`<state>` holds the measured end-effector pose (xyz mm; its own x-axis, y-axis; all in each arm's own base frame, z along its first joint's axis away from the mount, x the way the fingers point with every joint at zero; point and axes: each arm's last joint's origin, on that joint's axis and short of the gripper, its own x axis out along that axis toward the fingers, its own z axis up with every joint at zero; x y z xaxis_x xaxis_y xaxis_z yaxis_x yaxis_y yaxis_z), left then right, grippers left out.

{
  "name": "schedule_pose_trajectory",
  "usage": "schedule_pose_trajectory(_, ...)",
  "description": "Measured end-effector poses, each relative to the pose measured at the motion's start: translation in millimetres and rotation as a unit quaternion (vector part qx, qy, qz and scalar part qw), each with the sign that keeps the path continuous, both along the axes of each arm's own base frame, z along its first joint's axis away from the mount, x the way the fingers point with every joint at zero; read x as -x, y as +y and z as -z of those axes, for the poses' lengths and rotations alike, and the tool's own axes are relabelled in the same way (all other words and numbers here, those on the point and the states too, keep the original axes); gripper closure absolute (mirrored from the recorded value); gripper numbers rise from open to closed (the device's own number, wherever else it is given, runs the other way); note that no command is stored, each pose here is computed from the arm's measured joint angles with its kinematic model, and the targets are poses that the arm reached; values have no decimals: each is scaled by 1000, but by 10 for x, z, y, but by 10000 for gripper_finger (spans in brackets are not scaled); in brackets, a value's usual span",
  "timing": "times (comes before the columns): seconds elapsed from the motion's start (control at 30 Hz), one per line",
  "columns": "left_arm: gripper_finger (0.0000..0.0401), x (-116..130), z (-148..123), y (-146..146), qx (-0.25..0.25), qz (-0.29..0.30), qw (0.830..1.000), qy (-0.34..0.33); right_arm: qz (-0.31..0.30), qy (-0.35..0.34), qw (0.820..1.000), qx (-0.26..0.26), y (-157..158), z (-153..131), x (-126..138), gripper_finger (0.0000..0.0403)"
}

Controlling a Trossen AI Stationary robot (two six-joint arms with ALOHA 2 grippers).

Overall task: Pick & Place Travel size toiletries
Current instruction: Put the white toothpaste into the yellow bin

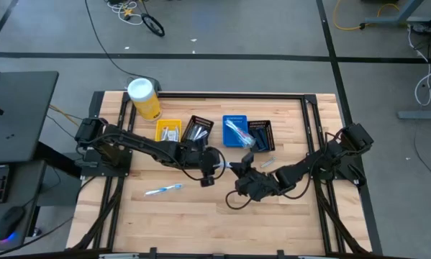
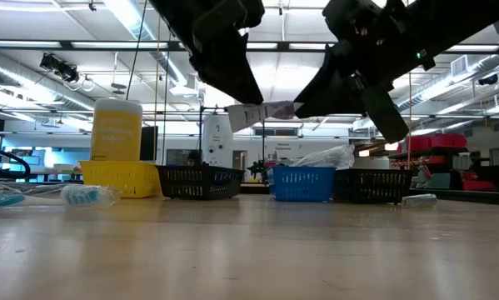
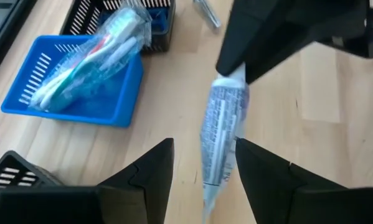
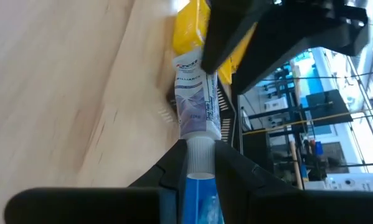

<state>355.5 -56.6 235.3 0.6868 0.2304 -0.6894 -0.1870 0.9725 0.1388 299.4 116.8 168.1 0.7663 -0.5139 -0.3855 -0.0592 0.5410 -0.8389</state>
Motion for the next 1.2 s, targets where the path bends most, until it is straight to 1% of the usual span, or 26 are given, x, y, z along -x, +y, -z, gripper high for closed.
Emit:
schedule_pose_trajectory(0.13,219,21,21,-5,5,8,1000,17,10,-33,999,-10,8,-45,-27,336)
schedule_pose_trajectory(0.23,220,38,33,-19,5,11,1000,26,19,-64,997,-36,17,-77,-46,336)
schedule_pose_trajectory(0.3,227,41,35,-21,3,13,1000,28,16,-71,996,-47,23,-85,-52,336)
schedule_pose_trajectory(0.37,243,41,35,-24,0,20,999,30,3,-65,996,-54,28,-78,-54,336)
schedule_pose_trajectory(0.47,277,44,39,-32,2,32,999,35,-9,-61,996,-65,32,-75,-59,336)
schedule_pose_trajectory(0.63,334,44,41,-34,11,37,999,36,-10,-59,996,-66,26,-71,-61,336)
schedule_pose_trajectory(0.77,358,45,42,-36,18,34,999,36,-6,-60,996,-71,4,-70,-70,332)
schedule_pose_trajectory(0.87,361,51,47,-34,23,28,999,38,-7,-63,994,-84,-13,-68,-80,319)
schedule_pose_trajectory(1.0,360,66,59,-32,23,23,998,47,-10,-63,993,-96,-22,-64,-87,287)
schedule_pose_trajectory(1.07,361,86,74,-26,25,14,998,58,6,-67,993,-93,-40,-61,-84,271)
schedule_pose_trajectory(1.17,369,133,103,-14,20,8,996,86,51,-72,993,-75,-72,-39,-54,252)
schedule_pose_trajectory(1.2,371,157,119,-6,19,-2,995,99,64,-70,993,-73,-85,-24,-40,247)
